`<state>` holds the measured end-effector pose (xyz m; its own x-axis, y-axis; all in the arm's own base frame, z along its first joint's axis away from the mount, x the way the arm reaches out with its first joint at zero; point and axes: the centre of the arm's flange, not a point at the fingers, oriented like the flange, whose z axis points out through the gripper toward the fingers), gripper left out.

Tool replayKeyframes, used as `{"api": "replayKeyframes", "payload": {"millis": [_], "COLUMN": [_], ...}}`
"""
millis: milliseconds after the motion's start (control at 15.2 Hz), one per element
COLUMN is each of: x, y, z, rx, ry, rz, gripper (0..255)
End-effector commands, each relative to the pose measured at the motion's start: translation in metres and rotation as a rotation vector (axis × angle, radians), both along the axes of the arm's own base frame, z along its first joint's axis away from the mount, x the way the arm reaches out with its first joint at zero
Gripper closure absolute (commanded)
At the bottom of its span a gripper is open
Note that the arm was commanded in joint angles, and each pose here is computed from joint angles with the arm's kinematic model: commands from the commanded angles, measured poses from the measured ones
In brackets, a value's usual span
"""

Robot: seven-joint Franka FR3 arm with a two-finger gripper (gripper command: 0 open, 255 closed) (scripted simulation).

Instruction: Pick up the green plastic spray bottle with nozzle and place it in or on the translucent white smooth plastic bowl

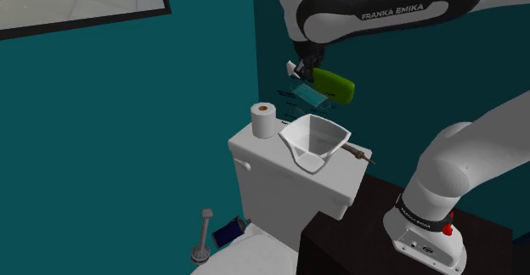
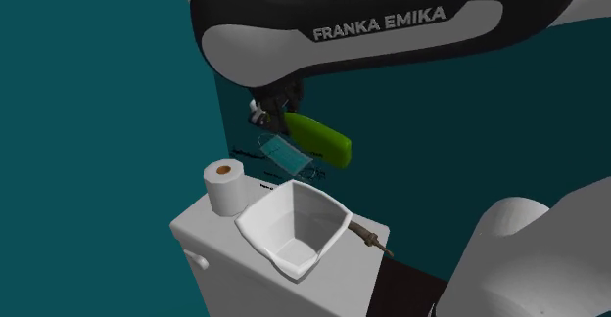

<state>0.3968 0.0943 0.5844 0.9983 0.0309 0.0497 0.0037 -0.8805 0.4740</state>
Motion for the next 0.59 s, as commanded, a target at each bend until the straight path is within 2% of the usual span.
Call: {"api": "replayKeyframes", "payload": {"millis": [0,396,528], "x": [-0.015,-0.066,-0.066], "y": [0.023,0.083,0.083], "z": [0.002,0.007,-0.003], "rx": [0.0,0.0,0.0], "ry": [0.0,0.0,0.0], "rz": [-0.001,-0.001,-0.001], "gripper": [255,255,255]}}
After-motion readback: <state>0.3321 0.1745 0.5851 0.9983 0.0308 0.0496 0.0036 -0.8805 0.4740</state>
